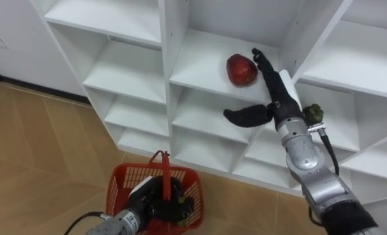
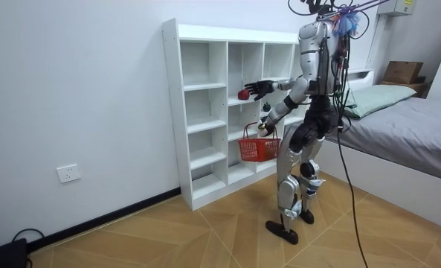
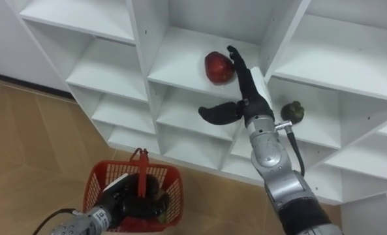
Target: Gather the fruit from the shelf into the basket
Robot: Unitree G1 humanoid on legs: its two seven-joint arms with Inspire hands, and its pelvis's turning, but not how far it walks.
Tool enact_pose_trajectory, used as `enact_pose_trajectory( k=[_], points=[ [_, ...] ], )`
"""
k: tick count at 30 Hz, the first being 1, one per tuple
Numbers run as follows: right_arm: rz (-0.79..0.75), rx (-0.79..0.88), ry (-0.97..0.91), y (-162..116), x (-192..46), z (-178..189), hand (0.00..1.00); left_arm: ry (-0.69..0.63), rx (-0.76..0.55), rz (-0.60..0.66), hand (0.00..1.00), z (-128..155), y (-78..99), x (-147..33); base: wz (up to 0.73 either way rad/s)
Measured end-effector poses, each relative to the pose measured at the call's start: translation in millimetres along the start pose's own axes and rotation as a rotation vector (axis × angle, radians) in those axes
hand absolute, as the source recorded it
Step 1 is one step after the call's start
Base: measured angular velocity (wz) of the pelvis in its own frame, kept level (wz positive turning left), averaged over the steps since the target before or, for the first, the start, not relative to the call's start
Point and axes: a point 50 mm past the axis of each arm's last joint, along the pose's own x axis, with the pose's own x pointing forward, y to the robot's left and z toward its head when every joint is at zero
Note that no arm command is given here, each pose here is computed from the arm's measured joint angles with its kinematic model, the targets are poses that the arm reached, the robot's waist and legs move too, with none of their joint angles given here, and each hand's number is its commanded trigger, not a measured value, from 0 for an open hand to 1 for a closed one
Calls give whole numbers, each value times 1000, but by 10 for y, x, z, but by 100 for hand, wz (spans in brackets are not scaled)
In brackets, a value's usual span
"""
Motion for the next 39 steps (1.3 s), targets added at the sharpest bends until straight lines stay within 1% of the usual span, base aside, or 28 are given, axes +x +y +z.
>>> enact_pose_trajectory(
  k=[11,13,19,21,31,39],
  points=[
    [-4,26,38,54,30,-21,0,6,-8,4,100,-14,-14,12,0],
    [-7,60,49,74,66,-4,0,9,-15,3,100,-27,-33,20,4],
    [-95,154,26,-104,293,191,0,12,-22,2,100,-33,-43,28,11],
    [-111,164,26,-130,320,211,0,9,-20,2,100,-18,-40,36,8],
    [-134,222,54,-168,319,179,0,-22,-8,-7,100,113,-46,109,7],
    [-139,224,53,-173,319,181,0,-6,-12,-4,100,73,-42,105,0]
  ],
)
